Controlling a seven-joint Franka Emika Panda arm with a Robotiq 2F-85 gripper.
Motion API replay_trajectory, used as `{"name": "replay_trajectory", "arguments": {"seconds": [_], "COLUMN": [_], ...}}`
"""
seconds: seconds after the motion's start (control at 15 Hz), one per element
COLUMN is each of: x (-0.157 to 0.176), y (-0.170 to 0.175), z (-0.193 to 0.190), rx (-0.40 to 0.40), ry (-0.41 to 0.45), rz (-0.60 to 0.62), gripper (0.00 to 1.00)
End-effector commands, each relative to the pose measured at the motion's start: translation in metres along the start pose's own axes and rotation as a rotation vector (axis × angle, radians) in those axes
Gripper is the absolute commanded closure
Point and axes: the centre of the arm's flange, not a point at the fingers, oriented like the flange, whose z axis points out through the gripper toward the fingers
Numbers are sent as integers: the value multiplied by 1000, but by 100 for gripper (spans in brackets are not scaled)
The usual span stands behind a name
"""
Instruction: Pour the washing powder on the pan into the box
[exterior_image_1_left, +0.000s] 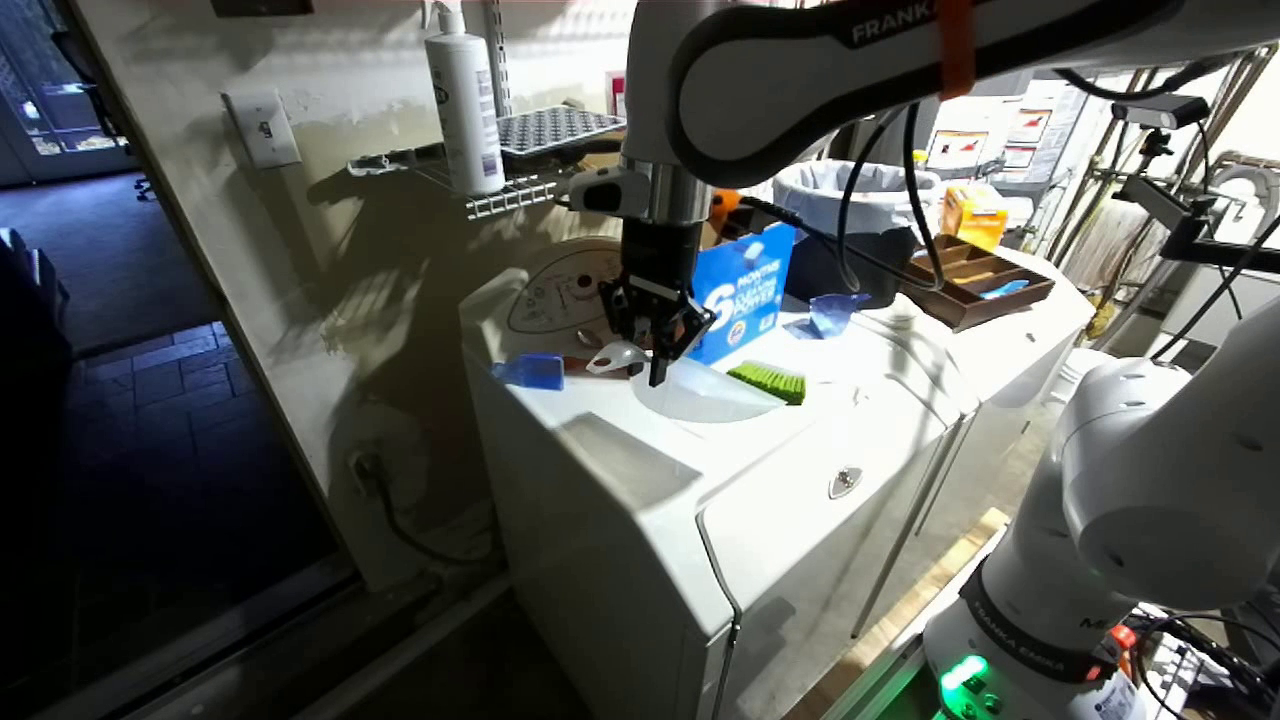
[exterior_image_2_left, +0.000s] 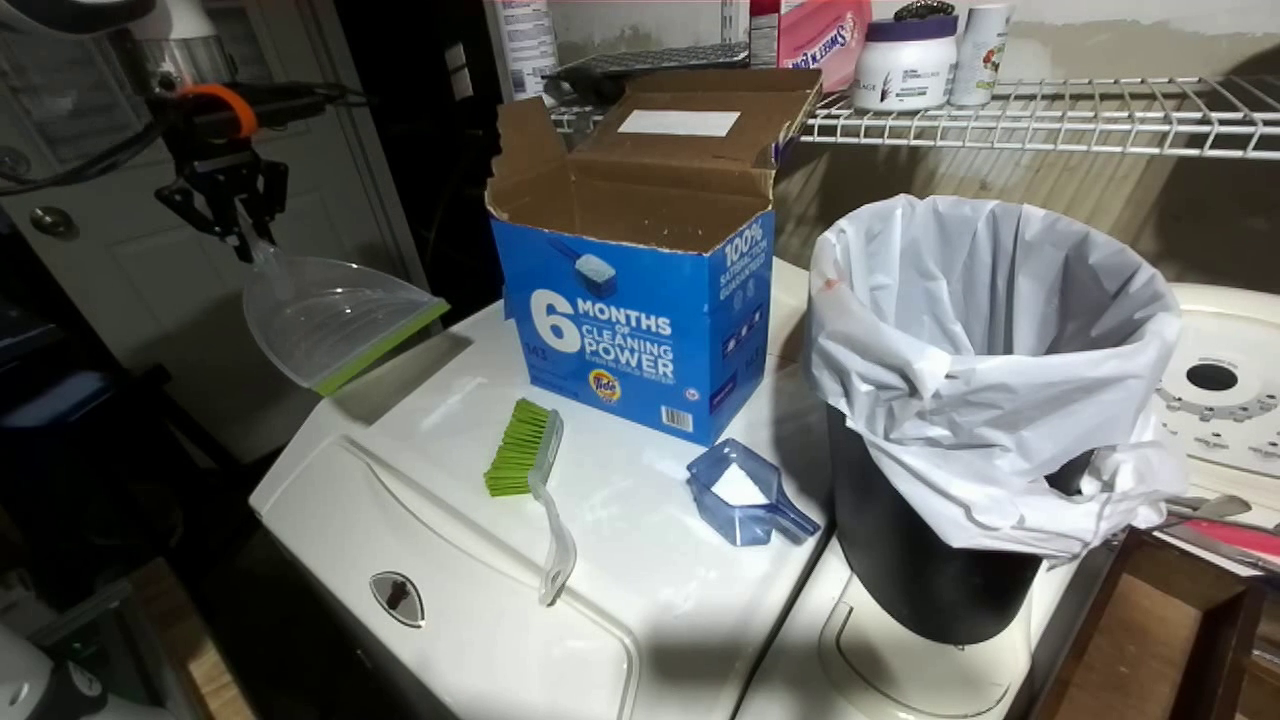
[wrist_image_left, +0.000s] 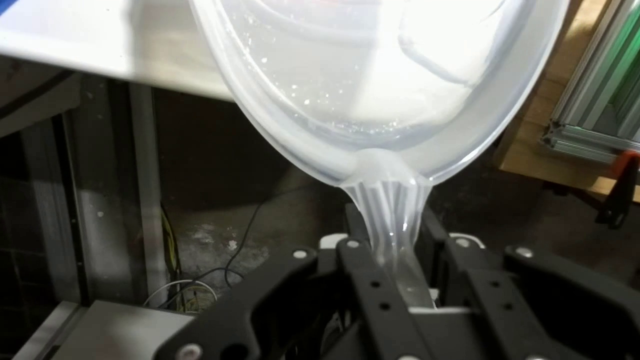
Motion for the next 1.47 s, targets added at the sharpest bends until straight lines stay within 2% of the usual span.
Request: {"name": "replay_trajectory", "arguments": {"seconds": [0.0,0.67,1.4], "x": [2,10,21], "y": [12,39,68], "z": [22,72,107], "rx": [-6,26,39], "ry": [49,16,-11], "rz": [-26,-50,-66], "gripper": [93,93,93]}}
